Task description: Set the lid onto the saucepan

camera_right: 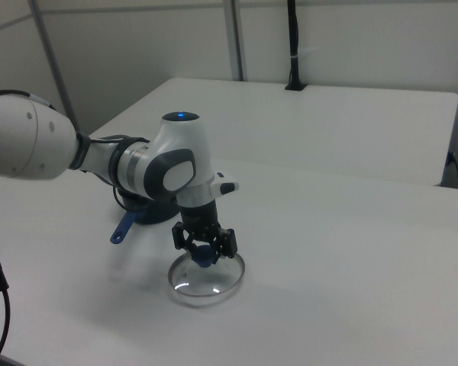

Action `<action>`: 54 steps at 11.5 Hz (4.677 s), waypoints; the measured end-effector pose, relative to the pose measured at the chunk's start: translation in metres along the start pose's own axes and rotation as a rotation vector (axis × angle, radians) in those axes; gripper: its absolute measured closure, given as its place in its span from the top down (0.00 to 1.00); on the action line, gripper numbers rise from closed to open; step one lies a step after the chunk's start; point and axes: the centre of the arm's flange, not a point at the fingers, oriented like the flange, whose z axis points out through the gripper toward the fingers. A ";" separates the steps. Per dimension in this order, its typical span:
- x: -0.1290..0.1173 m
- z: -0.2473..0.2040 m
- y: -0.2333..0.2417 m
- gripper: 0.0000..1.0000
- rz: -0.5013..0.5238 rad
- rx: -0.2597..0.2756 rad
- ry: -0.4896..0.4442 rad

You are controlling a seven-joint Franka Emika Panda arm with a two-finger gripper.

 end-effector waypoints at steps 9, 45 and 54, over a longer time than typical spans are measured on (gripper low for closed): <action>0.011 -0.052 -0.003 0.42 -0.003 0.007 -0.021; 0.171 -0.092 -0.256 0.49 0.072 0.029 0.271; 0.150 -0.117 -0.256 1.00 0.119 0.013 0.207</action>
